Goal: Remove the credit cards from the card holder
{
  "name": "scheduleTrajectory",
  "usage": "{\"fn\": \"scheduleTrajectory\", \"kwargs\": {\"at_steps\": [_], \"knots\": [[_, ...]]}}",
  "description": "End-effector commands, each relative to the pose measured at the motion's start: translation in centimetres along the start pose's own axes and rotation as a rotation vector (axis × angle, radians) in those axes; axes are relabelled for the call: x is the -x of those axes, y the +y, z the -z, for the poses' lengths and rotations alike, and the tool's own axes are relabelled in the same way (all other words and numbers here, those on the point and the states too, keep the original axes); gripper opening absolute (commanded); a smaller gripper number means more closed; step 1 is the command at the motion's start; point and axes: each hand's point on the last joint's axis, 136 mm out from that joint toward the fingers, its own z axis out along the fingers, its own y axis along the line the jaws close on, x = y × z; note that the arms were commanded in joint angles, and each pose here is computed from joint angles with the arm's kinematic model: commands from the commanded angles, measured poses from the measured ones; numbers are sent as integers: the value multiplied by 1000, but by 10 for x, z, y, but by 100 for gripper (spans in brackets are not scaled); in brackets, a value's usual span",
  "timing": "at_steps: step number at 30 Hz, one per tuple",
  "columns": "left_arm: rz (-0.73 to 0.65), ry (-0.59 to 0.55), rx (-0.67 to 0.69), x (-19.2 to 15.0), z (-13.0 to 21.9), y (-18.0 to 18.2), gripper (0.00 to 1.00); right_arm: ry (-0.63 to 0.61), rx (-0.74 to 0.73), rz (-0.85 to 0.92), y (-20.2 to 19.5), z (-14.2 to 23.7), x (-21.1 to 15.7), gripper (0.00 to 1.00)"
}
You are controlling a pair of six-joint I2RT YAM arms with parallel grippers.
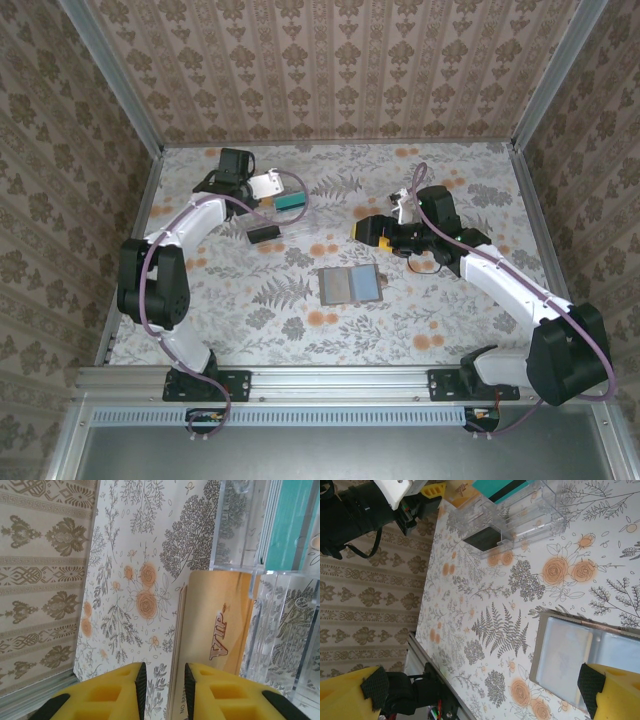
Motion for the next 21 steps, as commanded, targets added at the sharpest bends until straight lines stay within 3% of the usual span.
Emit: {"fn": "scheduleTrajectory", "kwargs": {"at_steps": [1,7,13,16,19,21], "knots": [[36,-7,7,-1,4,4,29,-17,39,17,13,3,10,100],[125,-81,50,13,33,22,30,-14,29,15,10,4,8,100],[263,-185,101,30,80,43,42,-23,-7,17,4,6,5,100],[347,-218,116,33,102,49,59,-32,-21,21,2,6,5,100],[457,-249,128,33,121,52,95,-40,-50,25,0,5,4,100],[539,-278,127,34,134,53,100,-39,-69,34,-1,4,1,100]]}}
